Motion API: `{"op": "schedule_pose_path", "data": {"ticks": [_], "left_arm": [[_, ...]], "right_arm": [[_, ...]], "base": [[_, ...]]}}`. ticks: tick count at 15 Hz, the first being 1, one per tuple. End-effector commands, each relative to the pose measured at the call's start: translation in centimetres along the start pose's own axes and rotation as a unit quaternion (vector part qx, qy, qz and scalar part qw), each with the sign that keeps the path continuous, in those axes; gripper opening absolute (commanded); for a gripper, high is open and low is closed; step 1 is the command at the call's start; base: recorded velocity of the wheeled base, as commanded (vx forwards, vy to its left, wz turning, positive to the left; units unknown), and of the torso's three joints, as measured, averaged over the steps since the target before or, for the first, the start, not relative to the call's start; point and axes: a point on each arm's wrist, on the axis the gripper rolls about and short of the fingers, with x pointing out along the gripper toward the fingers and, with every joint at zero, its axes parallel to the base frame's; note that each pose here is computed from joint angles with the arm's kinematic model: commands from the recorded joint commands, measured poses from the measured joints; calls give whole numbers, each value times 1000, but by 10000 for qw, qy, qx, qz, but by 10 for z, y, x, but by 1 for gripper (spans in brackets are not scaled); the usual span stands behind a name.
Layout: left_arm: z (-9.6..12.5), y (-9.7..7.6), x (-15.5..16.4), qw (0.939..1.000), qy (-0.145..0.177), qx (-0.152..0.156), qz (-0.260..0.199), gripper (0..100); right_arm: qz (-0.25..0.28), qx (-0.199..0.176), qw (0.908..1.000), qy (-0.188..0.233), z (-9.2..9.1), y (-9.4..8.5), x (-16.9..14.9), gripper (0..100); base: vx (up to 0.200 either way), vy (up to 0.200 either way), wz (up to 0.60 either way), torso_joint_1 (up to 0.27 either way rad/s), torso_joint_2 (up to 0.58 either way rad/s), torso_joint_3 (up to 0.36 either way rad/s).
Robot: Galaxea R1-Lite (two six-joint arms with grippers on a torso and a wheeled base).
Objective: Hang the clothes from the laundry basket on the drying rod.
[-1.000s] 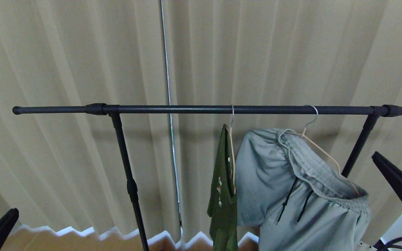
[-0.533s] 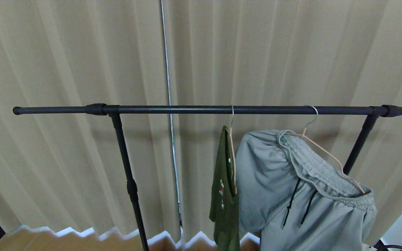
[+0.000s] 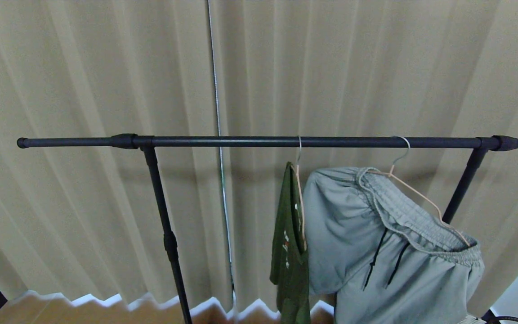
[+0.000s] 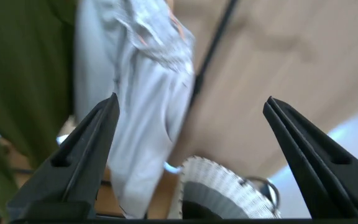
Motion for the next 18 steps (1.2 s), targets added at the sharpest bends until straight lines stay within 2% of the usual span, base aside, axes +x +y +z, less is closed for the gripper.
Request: {"op": "schedule_pose_path", "data": {"ticks": [1, 3, 5, 7, 9, 11, 14, 16, 18], "left_arm": [[-4, -1, -8, 9987, -452, -215, 100, 100], [-5, 1, -8, 9980, -432, -198, 407, 100], [-5, 1, -8, 9979, -526, -178, 335, 100], [-7, 0, -13, 9961, -826, -54, -305, 100], [-6, -2, -13, 9928, -877, 335, -747, 100], [-7, -2, -14, 9921, -960, 349, -725, 100], [-8, 0, -14, 9951, -926, 202, -293, 100], [-8, 0, -14, 9952, -930, 140, -283, 100], [-7, 0, -14, 9951, -936, 58, -298, 100]], "right_arm": [[-152, 9, 9999, -1, -9, 2, -1, 100], [-284, 22, 9996, 38, -16, 3, -1, 100], [-395, 56, 9992, -7, -20, 4, -2, 100], [-484, 77, 9987, -127, -21, 4, -4, 100], [-576, 103, 9979, -293, -22, 5, -7, 100], [-520, 110, 9970, -564, -24, 5, -11, 100], [-486, 132, 9969, -596, -25, 5, -10, 100], [-470, 165, 9967, -640, -26, 5, -9, 100], [-212, 416, 9952, -856, -29, 8, -5, 100]], "base": [[0, 0, 0, 0, 0, 0], [0, 0, 0, 0, 0, 0], [0, 0, 0, 0, 0, 0], [0, 0, 0, 0, 0, 0], [0, 0, 0, 0, 0, 0], [0, 0, 0, 0, 0, 0], [0, 0, 0, 0, 0, 0], [0, 0, 0, 0, 0, 0], [0, 0, 0, 0, 0, 0]]}}
